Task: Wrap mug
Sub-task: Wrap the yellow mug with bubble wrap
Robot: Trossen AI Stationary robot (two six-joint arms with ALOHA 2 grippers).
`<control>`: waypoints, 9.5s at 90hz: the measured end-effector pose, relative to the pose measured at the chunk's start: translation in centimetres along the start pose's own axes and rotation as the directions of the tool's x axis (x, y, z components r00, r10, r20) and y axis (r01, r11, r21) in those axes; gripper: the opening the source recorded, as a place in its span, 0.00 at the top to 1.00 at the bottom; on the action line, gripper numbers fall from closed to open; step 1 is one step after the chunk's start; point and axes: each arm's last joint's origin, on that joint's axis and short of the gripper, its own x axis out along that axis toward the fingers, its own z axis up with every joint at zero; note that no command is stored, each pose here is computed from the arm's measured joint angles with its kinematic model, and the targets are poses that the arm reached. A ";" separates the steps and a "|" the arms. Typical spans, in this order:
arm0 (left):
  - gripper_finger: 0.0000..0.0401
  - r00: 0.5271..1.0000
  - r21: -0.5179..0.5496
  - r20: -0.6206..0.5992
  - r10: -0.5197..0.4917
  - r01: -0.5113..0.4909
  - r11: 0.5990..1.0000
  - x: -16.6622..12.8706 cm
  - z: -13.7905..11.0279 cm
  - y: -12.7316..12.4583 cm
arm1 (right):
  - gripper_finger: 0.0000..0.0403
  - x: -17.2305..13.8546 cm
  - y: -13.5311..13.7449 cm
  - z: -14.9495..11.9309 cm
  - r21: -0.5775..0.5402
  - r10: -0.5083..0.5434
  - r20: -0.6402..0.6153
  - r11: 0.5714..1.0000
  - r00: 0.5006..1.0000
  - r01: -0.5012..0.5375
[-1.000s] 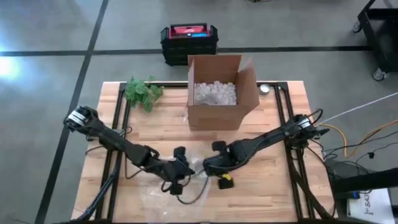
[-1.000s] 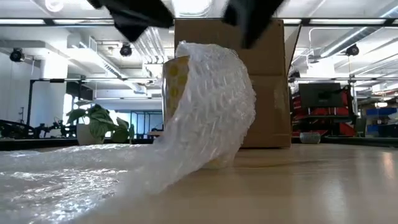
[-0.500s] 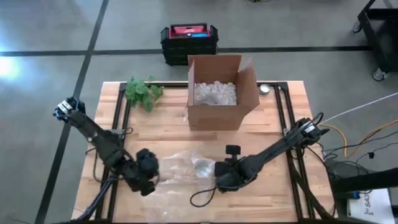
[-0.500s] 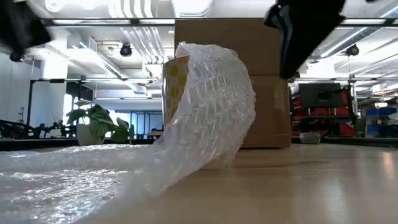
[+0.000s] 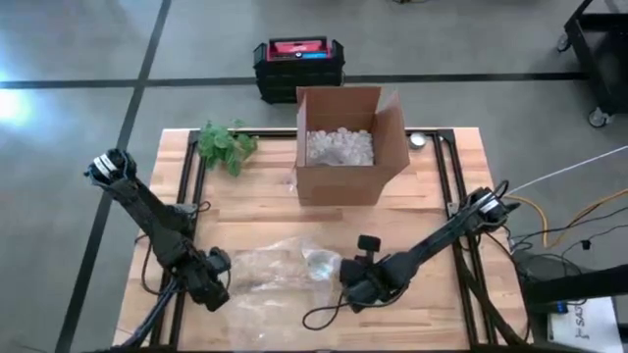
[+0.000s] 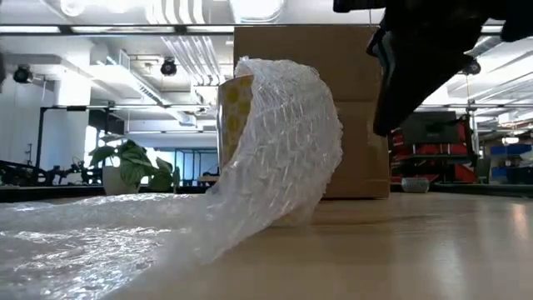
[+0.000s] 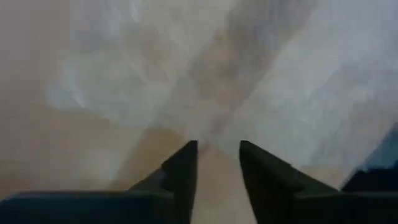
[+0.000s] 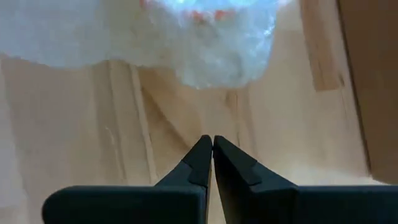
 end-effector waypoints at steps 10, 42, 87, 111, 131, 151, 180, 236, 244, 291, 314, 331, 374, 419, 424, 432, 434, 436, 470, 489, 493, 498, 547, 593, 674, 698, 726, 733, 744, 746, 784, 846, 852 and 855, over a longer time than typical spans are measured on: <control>0.53 0.998 -0.033 0.008 -0.066 0.066 0.997 0.2 -0.8 -0.4 | 0.99 0.2 0.0 -0.1 -0.001 -0.021 0.014 1.000 1.000 0.021; 0.42 0.982 -0.115 0.138 -0.129 0.145 0.983 2.8 -2.3 0.5 | 0.99 1.3 0.1 -0.9 -0.009 -0.017 0.025 1.000 1.000 0.017; 0.96 0.916 0.022 0.335 -0.219 0.225 0.974 3.4 -1.8 -0.5 | 0.99 1.9 0.9 0.7 -0.065 -0.021 0.195 0.997 0.981 0.034; 1.00 0.829 0.157 0.469 -0.304 0.260 0.953 0.7 -1.8 -3.0 | 0.99 2.7 1.2 0.8 -0.078 0.005 0.192 0.997 0.981 0.011; 1.00 0.660 0.261 0.671 -0.337 0.216 0.941 -2.3 -0.2 -4.8 | 0.99 2.4 1.9 1.9 -0.099 0.068 0.284 0.994 0.956 -0.041; 1.00 0.580 0.326 0.749 -0.321 0.100 0.940 -4.4 3.4 -6.7 | 0.99 2.2 2.3 3.0 -0.119 0.171 0.346 0.983 0.923 -0.138; 1.00 0.524 0.423 0.765 -0.376 0.033 0.906 -5.7 8.8 -8.0 | 0.99 2.8 2.3 3.0 -0.113 0.171 0.340 0.984 0.925 -0.140; 1.00 0.642 0.485 0.678 -0.359 -0.024 0.874 0.6 14.0 -8.6 | 0.99 -0.8 0.6 4.1 -0.153 0.161 0.260 0.980 0.952 -0.124; 1.00 0.642 0.497 0.678 -0.358 -0.042 0.867 0.6 14.0 -8.7 | 0.99 -2.8 0.0 5.1 -0.141 0.179 0.309 0.980 0.934 -0.142; 0.98 0.628 0.534 0.679 -0.381 -0.066 0.843 -0.1 13.9 -8.9 | 0.99 2.4 0.6 7.8 -0.141 0.252 0.348 0.966 0.903 -0.215; 0.78 0.647 0.607 0.640 -0.414 -0.096 0.789 -2.2 13.9 -10.2 | 0.99 3.3 0.4 7.9 -0.117 0.240 0.333 0.970 0.912 -0.213; 0.65 0.773 0.567 0.592 -0.229 -0.197 0.800 -6.5 12.7 -10.6 | 0.99 3.4 0.3 7.9 -0.115 0.234 0.330 0.972 0.915 -0.207; 0.74 0.879 0.519 0.465 -0.103 -0.177 0.836 -1.4 5.4 -6.1 | 0.99 3.4 0.4 7.9 -0.121 0.235 0.331 0.971 0.914 -0.206; 0.96 0.620 0.663 0.644 -0.447 -0.162 0.731 -1.8 9.2 -8.9 | 0.99 3.4 0.4 7.9 -0.124 0.238 0.331 0.970 0.913 -0.208; 0.96 0.616 0.652 0.656 -0.435 -0.174 0.738 -1.8 9.8 -8.9 | 0.99 3.4 0.4 7.9 -0.124 0.238 0.331 0.970 0.913 -0.208; 0.97 0.623 0.634 0.667 -0.409 -0.187 0.750 -1.4 10.7 -8.7 | 0.99 3.4 0.4 7.9 -0.124 0.238 0.332 0.970 0.913 -0.208; 0.97 0.629 0.631 0.666 -0.402 -0.188 0.752 -1.2 10.9 -8.6 | 0.99 3.4 0.4 7.9 -0.124 0.238 0.332 0.970 0.913 -0.208; 0.97 0.633 0.628 0.666 -0.395 -0.190 0.755 -0.9 11.2 -8.6 | 0.99 3.4 0.4 7.9 -0.124 0.238 0.332 0.970 0.913 -0.208; 0.98 0.651 0.617 0.662 -0.371 -0.193 0.763 1.4 12.3 -8.7 | 0.99 -1.4 -1.8 8.9 -0.159 0.216 0.247 0.971 0.945 -0.180; 0.98 0.643 0.621 0.663 -0.383 -0.188 0.761 1.3 12.3 -8.7 | 0.99 -4.6 -2.8 10.9 -0.138 0.235 0.293 0.970 0.927 -0.202; 0.98 0.643 0.621 0.663 -0.383 -0.187 0.761 1.3 12.3 -8.7 | 0.99 -4.4 -2.9 11.2 -0.135 0.262 0.293 0.963 0.919 -0.232; 0.98 0.643 0.621 0.663 -0.383 -0.187 0.761 1.3 12.3 -8.7 | 0.99 -3.9 -3.2 11.5 -0.122 0.307 0.274 0.951 0.911 -0.284; 0.99 0.638 0.642 0.649 -0.415 -0.166 0.748 -0.1 11.9 -9.0 | 0.99 6.7 -0.8 10.6 -0.049 0.406 0.014 0.913 0.914 -0.405; 1.00 0.792 0.745 0.436 -0.428 -0.050 0.665 -1.9 7.5 -9.9 | 0.99 5.9 -1.0 11.1 -0.084 0.431 0.072 0.901 0.900 -0.425; 1.00 0.643 0.614 0.698 -0.317 -0.308 0.727 1.7 13.6 -9.5 | 0.99 0.2 -2.9 10.8 -0.098 0.455 0.088 0.889 0.886 -0.447; 1.00 0.639 0.613 0.699 -0.321 -0.303 0.730 1.5 13.6 -9.5 | 0.99 -2.2 -3.6 11.9 -0.109 0.480 0.232 0.877 0.846 -0.468; 1.00 0.636 0.614 0.699 -0.327 -0.299 0.731 1.3 13.6 -9.5 | 0.99 2.7 -1.5 11.1 -0.129 0.475 0.080 0.877 0.876 -0.463; 1.00 0.636 0.618 0.697 -0.332 -0.297 0.728 1.2 13.6 -9.5 | 0.99 3.9 -1.5 10.9 -0.118 0.444 0.049 0.892 0.894 -0.437; 0.99 0.637 0.626 0.691 -0.342 -0.290 0.724 0.7 13.3 -9.6 | 0.99 5.0 -1.6 10.8 -0.106 0.430 0.025 0.899 0.902 -0.425; 0.99 0.638 0.627 0.690 -0.342 -0.290 0.723 0.5 13.3 -9.7 | 0.99 5.0 -1.6 10.8 -0.106 0.429 0.024 0.899 0.903 -0.424; 1.00 0.644 0.519 0.745 -0.174 -0.395 0.758 -3.1 12.3 -8.3 | 0.99 5.7 -1.3 10.6 -0.136 0.409 0.022 0.905 0.912 -0.402; 1.00 0.730 0.606 0.541 -0.417 0.005 0.796 1.6 9.8 -9.6 | 0.99 4.0 -1.0 10.2 -0.482 0.538 -0.039 0.728 0.842 -0.488; 1.00 0.730 0.600 0.536 -0.424 0.025 0.800 1.6 9.6 -9.7 | 0.99 3.8 -1.1 10.1 -0.491 0.532 -0.060 0.721 0.845 -0.489; 1.00 0.730 0.600 0.533 -0.427 0.029 0.799 1.7 9.5 -9.7 | 0.99 3.7 -1.2 10.1 -0.491 0.528 -0.071 0.720 0.846 -0.490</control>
